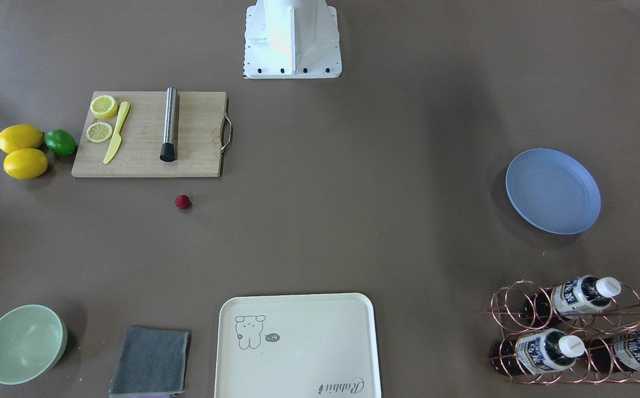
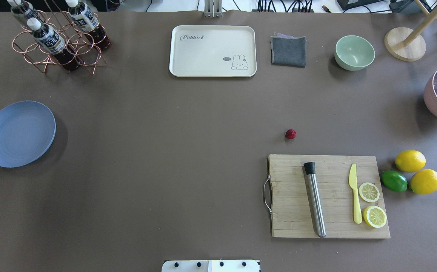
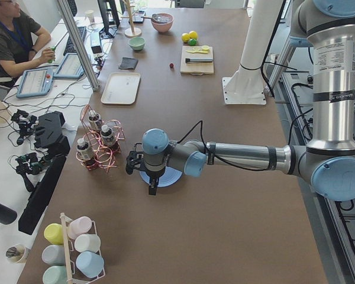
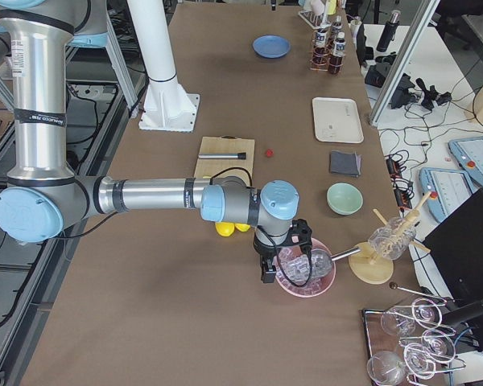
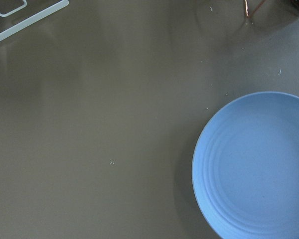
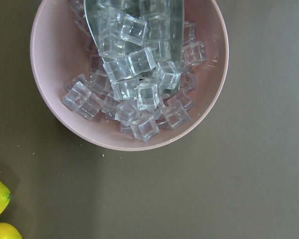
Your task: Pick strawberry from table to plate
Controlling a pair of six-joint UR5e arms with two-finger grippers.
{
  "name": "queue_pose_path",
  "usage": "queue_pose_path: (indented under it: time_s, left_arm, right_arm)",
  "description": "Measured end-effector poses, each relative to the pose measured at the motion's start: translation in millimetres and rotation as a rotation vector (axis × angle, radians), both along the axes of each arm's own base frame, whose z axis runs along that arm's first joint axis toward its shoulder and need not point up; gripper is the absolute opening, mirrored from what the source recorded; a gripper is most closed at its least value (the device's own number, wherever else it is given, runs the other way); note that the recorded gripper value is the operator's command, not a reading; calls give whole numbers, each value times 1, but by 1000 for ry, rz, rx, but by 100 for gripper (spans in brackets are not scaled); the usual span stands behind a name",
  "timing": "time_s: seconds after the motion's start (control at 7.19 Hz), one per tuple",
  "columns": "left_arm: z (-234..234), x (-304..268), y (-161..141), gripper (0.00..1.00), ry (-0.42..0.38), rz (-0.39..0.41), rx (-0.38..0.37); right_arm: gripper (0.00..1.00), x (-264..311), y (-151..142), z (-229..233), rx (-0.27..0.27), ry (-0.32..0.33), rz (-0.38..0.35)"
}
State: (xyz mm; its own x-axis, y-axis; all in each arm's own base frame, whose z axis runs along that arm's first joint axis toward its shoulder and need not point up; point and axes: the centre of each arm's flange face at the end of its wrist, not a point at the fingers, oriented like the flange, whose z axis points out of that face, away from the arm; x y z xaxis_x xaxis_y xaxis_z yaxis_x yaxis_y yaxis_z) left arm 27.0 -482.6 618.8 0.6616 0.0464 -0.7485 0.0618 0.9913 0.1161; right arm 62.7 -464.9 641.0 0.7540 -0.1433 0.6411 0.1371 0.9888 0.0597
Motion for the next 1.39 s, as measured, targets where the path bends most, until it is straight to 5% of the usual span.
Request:
queue_pose_path:
  time_s: [0.7,1.39]
  left_arm:
    - [38,86,-39,93,38,37,0]
    - [61,131,-30,78,9,62,34]
  right_arm:
    - [100,-1,3,4,-8,-17,0]
    - [100,-3,7,3,-7,-44,-1]
